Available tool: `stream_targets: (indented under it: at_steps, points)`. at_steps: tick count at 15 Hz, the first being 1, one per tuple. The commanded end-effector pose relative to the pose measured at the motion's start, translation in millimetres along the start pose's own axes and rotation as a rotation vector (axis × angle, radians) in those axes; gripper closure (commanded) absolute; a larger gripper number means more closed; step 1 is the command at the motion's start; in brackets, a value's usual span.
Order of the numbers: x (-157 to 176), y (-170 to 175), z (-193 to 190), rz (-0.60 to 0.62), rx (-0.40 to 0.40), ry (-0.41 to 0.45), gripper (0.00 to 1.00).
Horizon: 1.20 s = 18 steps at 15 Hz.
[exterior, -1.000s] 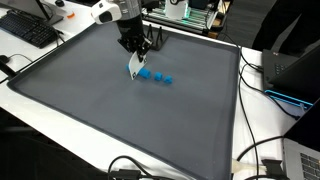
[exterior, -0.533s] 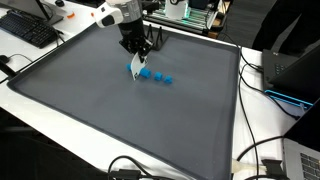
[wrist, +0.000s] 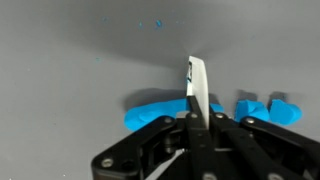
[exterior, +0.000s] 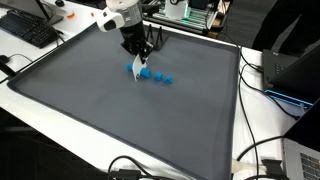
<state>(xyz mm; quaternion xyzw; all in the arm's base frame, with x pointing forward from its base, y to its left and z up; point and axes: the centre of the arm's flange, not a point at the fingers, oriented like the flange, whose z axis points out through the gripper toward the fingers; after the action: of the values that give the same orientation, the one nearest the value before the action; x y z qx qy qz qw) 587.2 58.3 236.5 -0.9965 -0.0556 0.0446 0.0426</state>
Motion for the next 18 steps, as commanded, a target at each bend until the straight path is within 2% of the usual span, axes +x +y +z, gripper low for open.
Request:
stream_targets:
  at_steps: [1, 5, 18]
  points:
    - [-12, -5, 31, -0.001, 0.053, -0.059, 0.99]
    - [-14, -14, 27, 0.015, 0.102, -0.075, 0.99]
    - [-5, -12, -20, -0.012, 0.027, 0.000, 0.99]
